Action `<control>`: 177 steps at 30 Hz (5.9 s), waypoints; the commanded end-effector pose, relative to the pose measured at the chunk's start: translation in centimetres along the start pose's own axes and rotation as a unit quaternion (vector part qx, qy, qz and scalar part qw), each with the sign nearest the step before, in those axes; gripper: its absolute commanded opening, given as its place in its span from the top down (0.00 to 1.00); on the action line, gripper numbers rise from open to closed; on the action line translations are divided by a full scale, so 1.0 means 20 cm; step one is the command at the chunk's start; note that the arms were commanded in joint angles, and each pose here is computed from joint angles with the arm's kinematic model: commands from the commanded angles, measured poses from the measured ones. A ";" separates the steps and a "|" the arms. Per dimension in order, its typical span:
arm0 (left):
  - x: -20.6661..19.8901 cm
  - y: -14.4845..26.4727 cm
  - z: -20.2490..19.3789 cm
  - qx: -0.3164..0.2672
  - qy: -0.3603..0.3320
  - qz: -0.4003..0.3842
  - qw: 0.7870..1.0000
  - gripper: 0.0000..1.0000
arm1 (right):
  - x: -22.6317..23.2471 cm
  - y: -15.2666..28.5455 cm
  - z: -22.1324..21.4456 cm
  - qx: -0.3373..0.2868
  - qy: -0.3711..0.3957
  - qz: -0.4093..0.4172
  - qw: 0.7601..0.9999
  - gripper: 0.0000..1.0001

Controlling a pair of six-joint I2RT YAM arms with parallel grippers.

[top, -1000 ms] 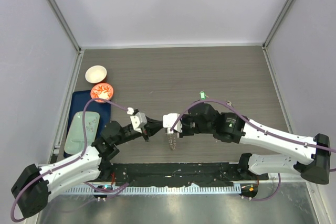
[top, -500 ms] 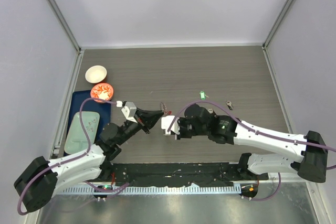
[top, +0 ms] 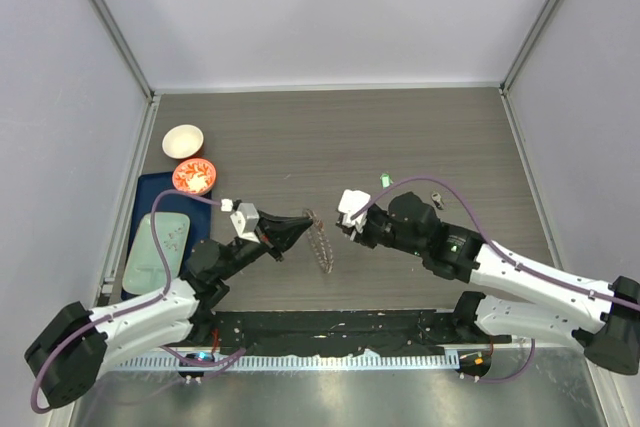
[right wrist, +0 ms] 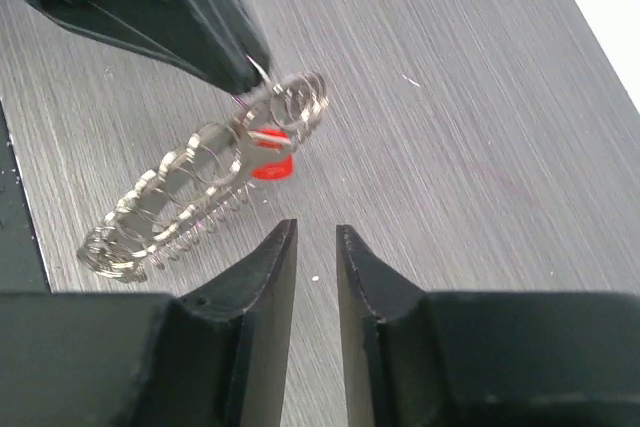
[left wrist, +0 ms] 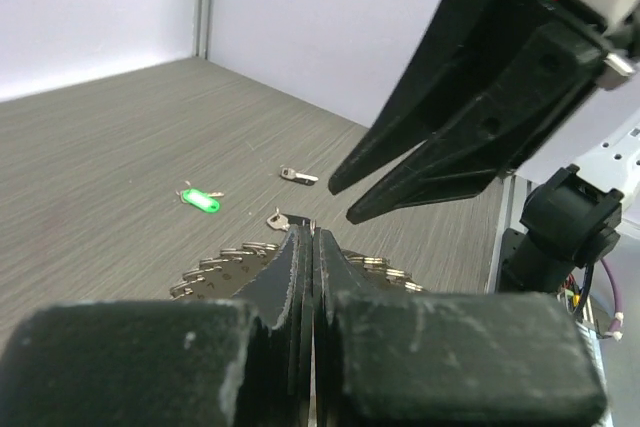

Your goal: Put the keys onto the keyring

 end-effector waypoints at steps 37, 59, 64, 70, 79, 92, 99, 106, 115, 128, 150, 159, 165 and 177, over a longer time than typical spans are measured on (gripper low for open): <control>-0.23 -0.03 0.09 0.052 -0.073 -0.178 0.980 1.00 | 0.21 -0.05 -0.05 -0.158 -0.034 0.151 0.975 0.54; -0.18 -0.01 0.14 0.018 -0.092 -0.128 0.987 1.00 | 0.21 -0.04 -0.06 -0.148 -0.043 0.148 0.977 0.99; -0.17 0.00 0.16 -0.002 -0.092 -0.116 0.989 1.00 | 0.21 -0.05 -0.06 -0.140 -0.046 0.148 0.978 0.99; -0.14 0.01 0.14 -0.011 -0.084 -0.098 0.992 1.00 | 0.20 -0.06 -0.04 -0.135 -0.051 0.150 0.978 0.99; 0.02 0.08 0.13 -0.043 -0.071 0.018 0.996 1.00 | 0.06 -0.03 0.04 -0.142 -0.058 0.070 0.986 0.99; 0.11 0.22 0.10 -0.057 -0.067 0.091 0.992 0.86 | -0.02 -0.10 0.16 -0.117 -0.033 0.060 0.991 0.99; 0.14 0.29 0.11 -0.059 -0.068 0.127 0.988 0.70 | -0.08 -0.17 0.22 -0.086 -0.002 0.055 0.995 0.99; 0.19 0.32 0.11 -0.049 -0.037 0.168 0.984 0.42 | -0.11 -0.24 0.27 -0.082 0.021 0.062 0.994 0.99; 0.27 0.37 0.22 -0.027 0.060 0.284 0.957 0.20 | -0.26 -0.53 0.32 -0.061 0.042 0.051 0.996 0.99; 0.33 0.51 0.38 0.076 0.072 0.424 0.900 0.00 | -0.53 -0.89 0.28 -0.027 -0.005 -0.028 0.999 0.99; 0.33 0.59 0.50 0.127 -0.018 0.427 0.895 0.00 | 0.09 -0.56 -0.67 0.264 -0.272 0.072 0.922 0.96; 0.34 0.62 0.49 0.135 -0.031 0.430 0.892 0.00 | 0.12 -0.44 -0.57 0.309 -0.292 0.104 0.899 0.86; 0.34 0.63 0.48 0.138 -0.031 0.431 0.891 0.00 | 0.09 -0.43 -0.49 0.308 -0.285 0.115 0.901 0.77; 0.34 0.62 0.46 0.145 -0.029 0.427 0.892 0.00 | 0.06 -0.44 -0.48 0.308 -0.268 0.103 0.907 0.91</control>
Point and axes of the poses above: each gripper's point midway between its finger pads, its own y axis back along the fingers, its own x axis along the line the jaws close on, z = x × y, the point moved 3 cm from there along y, back along the fingers, and after that the axes turned 3 degrees about -y, right-handed, at the moved point
